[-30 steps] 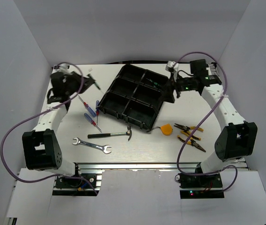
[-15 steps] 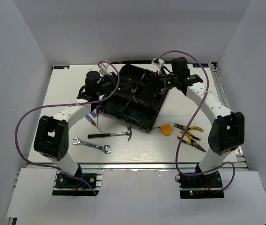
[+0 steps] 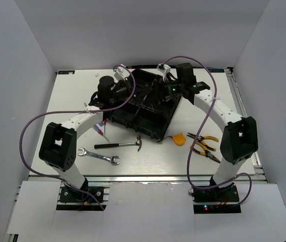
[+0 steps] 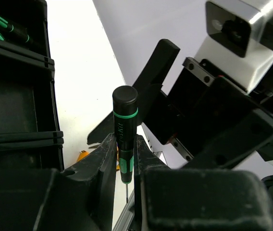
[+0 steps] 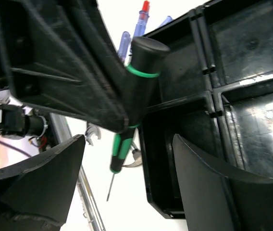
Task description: Sort the tools into containers
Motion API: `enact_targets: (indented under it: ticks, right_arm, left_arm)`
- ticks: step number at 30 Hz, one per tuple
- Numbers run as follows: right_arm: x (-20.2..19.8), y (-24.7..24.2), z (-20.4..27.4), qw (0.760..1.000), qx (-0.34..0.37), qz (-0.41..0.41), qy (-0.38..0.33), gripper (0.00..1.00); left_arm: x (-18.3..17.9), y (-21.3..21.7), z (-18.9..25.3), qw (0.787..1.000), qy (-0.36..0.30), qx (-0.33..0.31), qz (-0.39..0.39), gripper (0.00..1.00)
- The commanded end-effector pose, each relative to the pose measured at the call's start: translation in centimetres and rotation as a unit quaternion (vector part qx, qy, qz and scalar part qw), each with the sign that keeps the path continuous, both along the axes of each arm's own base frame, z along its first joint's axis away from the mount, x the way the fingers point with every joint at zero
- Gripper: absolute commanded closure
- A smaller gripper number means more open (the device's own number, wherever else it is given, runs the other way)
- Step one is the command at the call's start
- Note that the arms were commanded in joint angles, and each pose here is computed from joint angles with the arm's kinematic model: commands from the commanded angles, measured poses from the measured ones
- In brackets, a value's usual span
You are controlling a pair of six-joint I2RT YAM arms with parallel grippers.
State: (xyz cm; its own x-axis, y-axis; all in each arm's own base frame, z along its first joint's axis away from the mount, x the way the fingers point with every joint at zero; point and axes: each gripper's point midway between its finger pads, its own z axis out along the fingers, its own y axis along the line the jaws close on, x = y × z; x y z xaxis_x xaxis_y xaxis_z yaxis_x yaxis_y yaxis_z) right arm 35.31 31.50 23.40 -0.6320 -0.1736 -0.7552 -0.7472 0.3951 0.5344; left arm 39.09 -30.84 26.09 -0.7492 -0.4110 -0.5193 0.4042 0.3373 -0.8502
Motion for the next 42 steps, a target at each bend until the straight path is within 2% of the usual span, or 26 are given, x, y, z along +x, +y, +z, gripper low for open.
enact_targets:
  ticks: [1, 2, 5, 6, 8, 9, 10, 11, 12, 13, 17, 20, 24, 27, 28, 31, 35, 42]
  right_arm:
    - [1.7, 0.2, 1.9, 0.999, 0.007, -0.017, -0.042, 0.22]
    - [1.9, 0.2, 1.8, 0.999, 0.004, -0.018, -0.048, 0.24]
    - [2.2, 0.2, 1.7, 0.998, 0.002, -0.017, -0.057, 0.42]
    - [2.3, 0.3, 1.8, 0.998, 0.001, -0.014, -0.061, 0.55]
    - [2.1, 0.3, 1.8, 0.998, 0.003, -0.006, -0.064, 0.72]
    - [1.9, 0.3, 1.9, 0.998, 0.003, -0.002, -0.066, 0.88]
    - [1.8, 0.4, 1.9, 0.998, 0.004, 0.001, -0.067, 0.95]
    - [1.6, 0.2, 1.8, 0.998, 0.001, 0.002, -0.065, 1.0]
    - [1.6, 0.1, 1.6, 0.997, -0.004, 0.005, -0.073, 1.0]
    - [1.8, -0.1, 1.6, 0.997, -0.01, 0.001, -0.082, 1.0]
    - [2.4, -1.7, 1.0, 0.993, -0.041, -0.003, -0.115, 1.0]
    - [3.8, -3.5, 0.8, 0.987, -0.065, -0.014, -0.149, 1.0]
    - [7.2, -6.2, 0.2, 0.961, -0.131, -0.014, -0.242, 1.0]
    - [11.6, -8.0, -0.3, 0.919, -0.21, -0.017, -0.334, 1.0]
    - [13.8, -8.6, -0.6, 0.899, -0.24, -0.025, -0.365, 1.0]
    - [17.1, -9.0, -1.8, 0.879, -0.273, -0.032, -0.389, 1.0]
    - [20.3, -8.8, -3.2, 0.865, -0.281, -0.046, -0.413, 1.0]
    - [24.0, -9.0, -6.7, 0.871, -0.275, -0.083, -0.399, 1.0]
  left_arm:
    - [0.1, -0.6, 2.7, 0.999, -0.033, -0.017, -0.005, 1.0]
    - [0.1, -0.7, 2.8, 0.999, -0.033, -0.018, -0.006, 1.0]
    - [-0.1, -1.1, 2.7, 0.999, -0.03, -0.02, -0.011, 1.0]
    - [-0.2, -1.3, 2.6, 0.999, -0.029, -0.02, -0.014, 1.0]
    - [-0.1, -1.4, 2.4, 0.999, -0.025, -0.02, -0.014, 1.0]
    - [0.0, -1.4, 2.3, 0.999, -0.023, -0.021, -0.013, 1.0]
    - [0.0, -1.4, 2.2, 0.999, -0.023, -0.02, -0.01, 1.0]
    - [0.1, -1.4, 2.2, 1.0, -0.021, -0.021, -0.008, 0.88]
    - [0.2, -1.3, 2.2, 1.0, -0.021, -0.02, -0.005, 0.79]
    - [0.3, -1.1, 2.3, 1.0, -0.023, -0.02, 0.002, 0.61]
    - [0.9, 0.0, 3.2, 0.998, -0.044, -0.016, 0.03, 0.23]
    - [1.6, 2.3, 4.4, 0.996, -0.065, -0.012, 0.066, 0.05]
    - [1.5, 6.2, 6.0, 0.989, -0.099, -0.004, 0.106, 0.02]
    - [1.2, 9.0, 6.0, 0.982, -0.129, 0.025, 0.138, 0.02]
    - [0.6, 10.4, 5.2, 0.98, -0.121, 0.037, 0.153, 0.02]
    - [-0.8, 12.7, 3.5, 0.977, -0.093, 0.063, 0.181, 0.02]
    - [-2.5, 15.5, 1.7, 0.965, -0.071, 0.121, 0.222, 0.02]
    - [-5.8, 19.0, -0.5, 0.942, -0.035, 0.165, 0.29, 0.02]
